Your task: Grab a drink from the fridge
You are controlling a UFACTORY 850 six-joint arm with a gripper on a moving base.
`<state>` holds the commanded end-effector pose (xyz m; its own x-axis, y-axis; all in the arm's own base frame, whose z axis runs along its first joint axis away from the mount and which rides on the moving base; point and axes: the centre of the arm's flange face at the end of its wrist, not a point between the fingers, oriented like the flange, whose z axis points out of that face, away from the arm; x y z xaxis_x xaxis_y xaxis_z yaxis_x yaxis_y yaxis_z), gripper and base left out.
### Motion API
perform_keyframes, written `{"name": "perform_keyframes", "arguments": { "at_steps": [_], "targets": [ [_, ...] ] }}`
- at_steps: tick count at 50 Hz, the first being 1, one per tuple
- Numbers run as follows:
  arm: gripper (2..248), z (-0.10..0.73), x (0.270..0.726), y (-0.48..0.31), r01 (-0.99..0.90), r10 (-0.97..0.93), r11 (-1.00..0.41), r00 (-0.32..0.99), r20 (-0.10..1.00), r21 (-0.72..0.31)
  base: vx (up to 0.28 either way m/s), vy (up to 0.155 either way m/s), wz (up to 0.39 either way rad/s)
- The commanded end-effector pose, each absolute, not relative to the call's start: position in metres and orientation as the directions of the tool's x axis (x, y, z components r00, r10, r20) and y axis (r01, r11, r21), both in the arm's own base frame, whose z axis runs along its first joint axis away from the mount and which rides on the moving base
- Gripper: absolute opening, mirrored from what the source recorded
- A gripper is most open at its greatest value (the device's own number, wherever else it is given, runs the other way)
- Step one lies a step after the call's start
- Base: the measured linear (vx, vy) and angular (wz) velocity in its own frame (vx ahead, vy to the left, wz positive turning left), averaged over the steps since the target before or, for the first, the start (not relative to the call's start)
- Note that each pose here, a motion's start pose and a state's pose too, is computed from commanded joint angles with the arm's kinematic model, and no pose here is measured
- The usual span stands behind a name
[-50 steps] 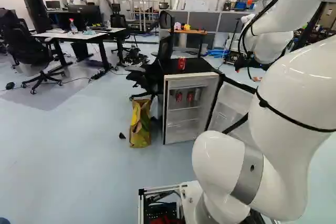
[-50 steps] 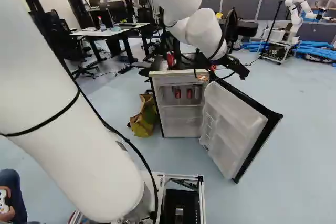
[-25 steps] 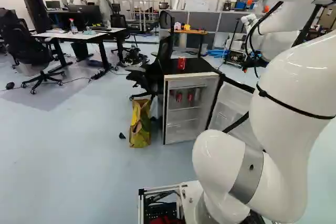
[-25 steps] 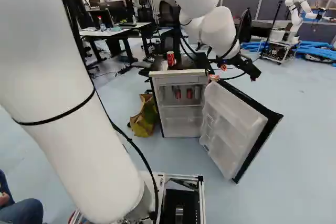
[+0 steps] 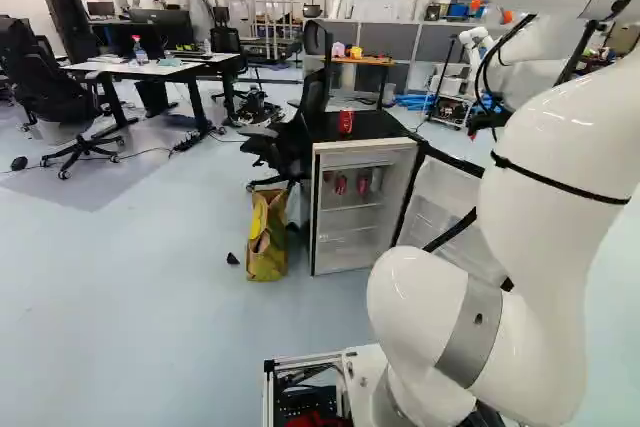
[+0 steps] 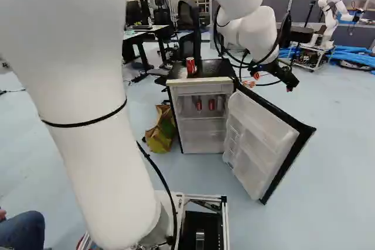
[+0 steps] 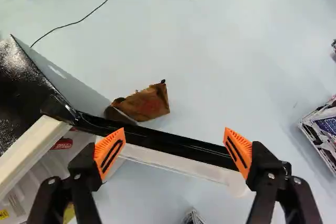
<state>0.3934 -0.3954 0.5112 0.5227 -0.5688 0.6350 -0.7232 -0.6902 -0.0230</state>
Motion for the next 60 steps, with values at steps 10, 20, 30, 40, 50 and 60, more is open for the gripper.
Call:
{"name": "perform_keyframes", "arguments": {
  "at_steps": [10, 20, 30, 40, 50, 60],
  "targets": [
    [247, 0.508, 0.403, -0.412, -0.728, -0.587, -0.685, 0.533, 0.610, -0.023, 0.000, 0.000, 0.000],
    [247, 0.505, 0.412, -0.428, -0.735, -0.606, -0.678, 0.540, 0.584, -0.024, 0.000, 0.000, 0.000],
    [247, 0.501, 0.420, -0.443, -0.744, -0.633, -0.668, 0.545, 0.550, -0.031, 0.000, 0.000, 0.000],
    [247, 0.498, 0.427, -0.457, -0.753, -0.660, -0.657, 0.549, 0.513, -0.040, 0.000, 0.000, 0.000],
    [247, 0.494, 0.435, -0.472, -0.761, -0.679, -0.648, 0.549, 0.488, -0.045, 0.000, 0.000, 0.000],
    [247, 0.483, 0.446, -0.492, -0.766, -0.683, -0.642, 0.543, 0.489, -0.045, 0.000, 0.000, 0.000]
  ]
}}
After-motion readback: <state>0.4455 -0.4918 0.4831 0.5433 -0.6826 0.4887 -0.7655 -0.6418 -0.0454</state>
